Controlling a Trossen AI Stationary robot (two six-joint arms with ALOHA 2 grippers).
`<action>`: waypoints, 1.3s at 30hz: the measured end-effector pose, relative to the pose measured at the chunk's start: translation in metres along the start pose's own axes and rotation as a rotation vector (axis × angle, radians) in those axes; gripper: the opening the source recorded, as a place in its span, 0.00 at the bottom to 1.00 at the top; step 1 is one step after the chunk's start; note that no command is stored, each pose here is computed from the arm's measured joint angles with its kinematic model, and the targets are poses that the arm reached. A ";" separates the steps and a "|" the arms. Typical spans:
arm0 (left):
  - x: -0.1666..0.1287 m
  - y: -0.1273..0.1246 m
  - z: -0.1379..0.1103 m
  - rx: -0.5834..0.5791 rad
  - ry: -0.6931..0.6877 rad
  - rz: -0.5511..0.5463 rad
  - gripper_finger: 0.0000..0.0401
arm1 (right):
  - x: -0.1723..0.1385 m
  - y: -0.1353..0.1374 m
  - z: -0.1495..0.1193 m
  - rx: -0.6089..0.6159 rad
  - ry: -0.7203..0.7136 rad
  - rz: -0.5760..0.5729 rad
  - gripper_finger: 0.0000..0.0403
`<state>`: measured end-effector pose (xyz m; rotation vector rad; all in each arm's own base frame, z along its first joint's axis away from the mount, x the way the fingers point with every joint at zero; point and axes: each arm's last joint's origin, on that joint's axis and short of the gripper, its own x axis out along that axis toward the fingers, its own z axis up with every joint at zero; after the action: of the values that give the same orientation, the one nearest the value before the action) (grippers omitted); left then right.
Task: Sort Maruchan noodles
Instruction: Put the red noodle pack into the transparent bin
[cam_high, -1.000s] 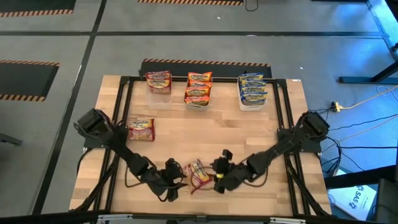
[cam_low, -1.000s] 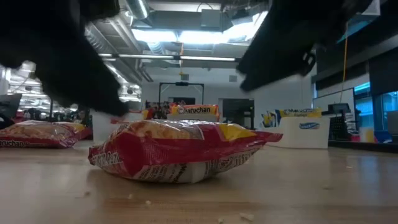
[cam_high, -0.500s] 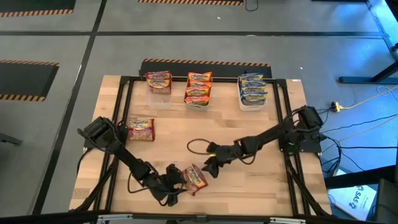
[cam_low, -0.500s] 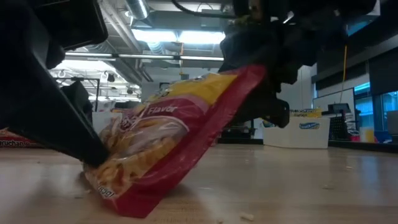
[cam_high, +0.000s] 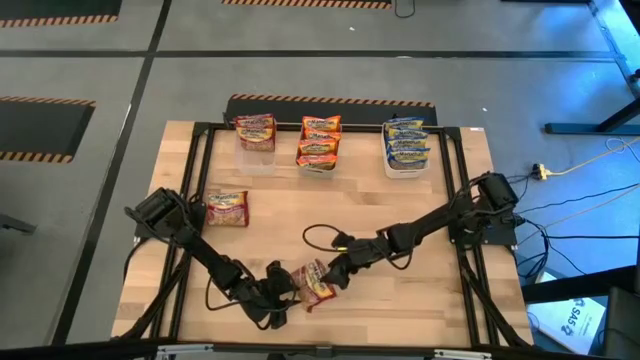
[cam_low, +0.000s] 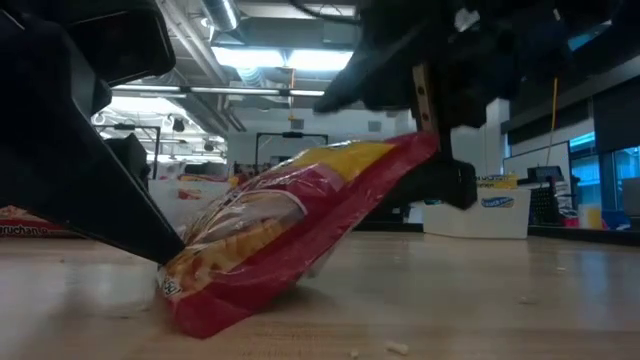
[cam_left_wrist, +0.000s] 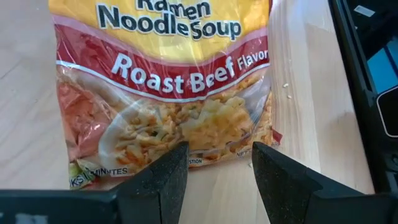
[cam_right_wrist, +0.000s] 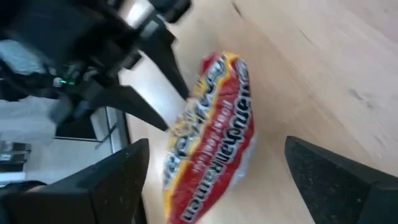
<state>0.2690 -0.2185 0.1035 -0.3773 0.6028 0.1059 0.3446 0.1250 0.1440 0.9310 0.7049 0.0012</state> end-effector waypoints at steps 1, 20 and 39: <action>0.000 0.000 0.000 0.004 -0.001 0.001 0.43 | 0.004 -0.003 -0.002 0.014 0.008 -0.006 0.89; 0.002 0.003 0.002 0.029 -0.002 0.011 0.43 | 0.046 0.007 -0.001 -0.060 0.071 0.027 0.60; -0.046 0.004 0.043 0.105 0.070 0.000 0.43 | 0.045 0.015 -0.013 -0.313 0.115 0.077 0.30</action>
<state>0.2528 -0.1979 0.1610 -0.2796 0.6747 0.0609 0.3767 0.1573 0.1248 0.6608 0.7497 0.2290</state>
